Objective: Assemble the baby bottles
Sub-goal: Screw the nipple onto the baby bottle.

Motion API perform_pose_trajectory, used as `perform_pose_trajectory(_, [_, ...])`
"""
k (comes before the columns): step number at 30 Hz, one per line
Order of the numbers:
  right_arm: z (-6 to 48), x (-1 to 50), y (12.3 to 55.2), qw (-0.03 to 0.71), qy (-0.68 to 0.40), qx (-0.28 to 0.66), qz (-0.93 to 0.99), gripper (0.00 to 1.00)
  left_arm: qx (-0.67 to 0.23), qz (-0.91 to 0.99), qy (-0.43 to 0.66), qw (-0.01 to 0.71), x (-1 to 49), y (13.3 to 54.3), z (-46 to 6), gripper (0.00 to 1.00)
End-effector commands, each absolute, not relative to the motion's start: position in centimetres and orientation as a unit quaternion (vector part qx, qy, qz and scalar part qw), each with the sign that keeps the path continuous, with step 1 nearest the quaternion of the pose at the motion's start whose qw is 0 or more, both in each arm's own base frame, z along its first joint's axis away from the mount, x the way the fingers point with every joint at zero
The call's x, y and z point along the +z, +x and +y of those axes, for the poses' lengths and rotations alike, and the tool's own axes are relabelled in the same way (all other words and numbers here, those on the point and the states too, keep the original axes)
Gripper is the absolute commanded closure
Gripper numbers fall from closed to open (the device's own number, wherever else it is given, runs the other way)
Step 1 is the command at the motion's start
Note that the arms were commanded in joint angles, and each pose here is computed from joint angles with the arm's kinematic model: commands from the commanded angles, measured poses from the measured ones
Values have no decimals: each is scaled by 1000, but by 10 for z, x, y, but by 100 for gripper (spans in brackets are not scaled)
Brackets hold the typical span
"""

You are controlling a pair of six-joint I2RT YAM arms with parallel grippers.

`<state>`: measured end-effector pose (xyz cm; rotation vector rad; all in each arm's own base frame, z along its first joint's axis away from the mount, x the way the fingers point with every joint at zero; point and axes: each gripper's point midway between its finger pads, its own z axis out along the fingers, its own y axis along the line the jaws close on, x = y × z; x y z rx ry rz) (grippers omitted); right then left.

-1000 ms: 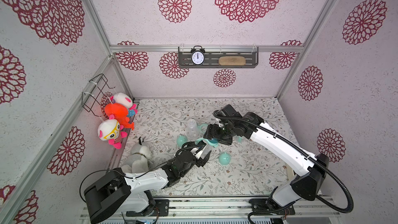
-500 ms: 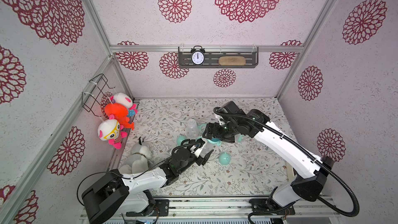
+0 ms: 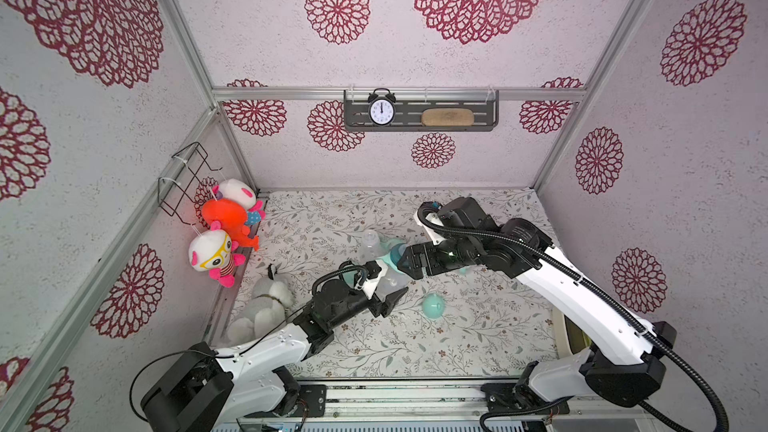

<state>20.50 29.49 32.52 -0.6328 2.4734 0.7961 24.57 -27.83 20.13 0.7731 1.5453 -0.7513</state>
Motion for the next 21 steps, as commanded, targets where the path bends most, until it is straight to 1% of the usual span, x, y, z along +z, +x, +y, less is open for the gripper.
perform_pose_trajectory(1, [300, 340, 193, 264, -342, 298, 851, 7, -375, 638, 345, 577, 216, 232, -283, 100])
perform_pose_trajectory(4, [300, 339, 190, 276, -387, 293, 830, 8, -397, 636, 355, 558, 216, 225, -287, 100])
perform_pose_trajectory(7, [303, 337, 190, 271, -414, 287, 820, 10, -411, 637, 362, 542, 215, 220, -290, 100])
perform_pose_trajectory(13, [299, 333, 198, 273, -429, 261, 821, 14, -419, 642, 366, 527, 213, 214, -289, 100])
perform_pose_trajectory(21, [303, 321, 198, 249, -435, 280, 819, 16, -413, 644, 364, 531, 216, 211, -284, 100])
